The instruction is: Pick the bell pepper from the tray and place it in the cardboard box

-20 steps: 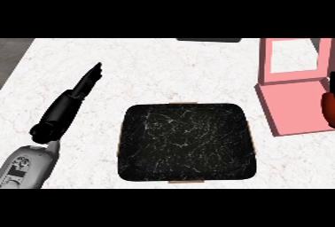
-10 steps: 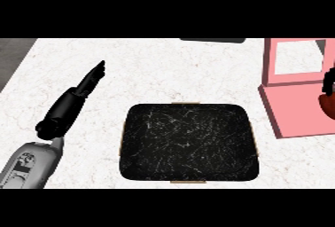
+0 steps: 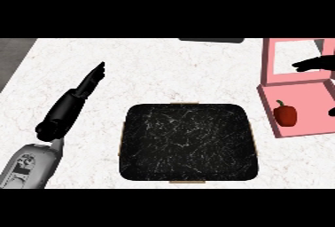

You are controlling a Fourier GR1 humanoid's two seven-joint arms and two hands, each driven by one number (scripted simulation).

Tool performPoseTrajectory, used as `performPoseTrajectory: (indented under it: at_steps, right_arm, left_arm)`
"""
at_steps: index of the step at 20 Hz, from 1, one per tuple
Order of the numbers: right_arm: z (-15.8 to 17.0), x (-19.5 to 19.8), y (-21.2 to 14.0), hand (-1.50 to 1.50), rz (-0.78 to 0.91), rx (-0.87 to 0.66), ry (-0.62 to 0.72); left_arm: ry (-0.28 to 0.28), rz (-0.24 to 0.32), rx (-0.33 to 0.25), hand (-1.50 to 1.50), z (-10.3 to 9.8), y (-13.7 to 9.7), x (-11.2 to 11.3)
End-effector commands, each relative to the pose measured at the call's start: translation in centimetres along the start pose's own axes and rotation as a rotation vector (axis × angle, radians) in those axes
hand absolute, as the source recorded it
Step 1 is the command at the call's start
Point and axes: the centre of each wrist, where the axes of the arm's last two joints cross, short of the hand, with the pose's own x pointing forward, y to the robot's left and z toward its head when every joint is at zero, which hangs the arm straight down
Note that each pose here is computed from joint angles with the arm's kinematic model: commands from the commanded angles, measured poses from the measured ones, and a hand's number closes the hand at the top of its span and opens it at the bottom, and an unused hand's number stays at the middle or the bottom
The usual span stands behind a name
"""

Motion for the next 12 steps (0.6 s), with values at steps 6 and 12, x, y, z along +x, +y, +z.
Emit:
performPoseTrajectory:
  at_steps: [6, 12]
  right_arm:
    - [-0.1, -2.7, 3.4, -1.50, -0.743, -0.258, -0.154]
    - [0.7, -3.0, -1.2, -1.50, -0.893, -0.374, -0.095]
  left_arm:
    - [0.006, 0.000, 0.001, 0.00, 0.2, 0.2, -0.2]
    - [-0.018, 0.004, -0.030, 0.00, -0.2, -0.7, 0.0]
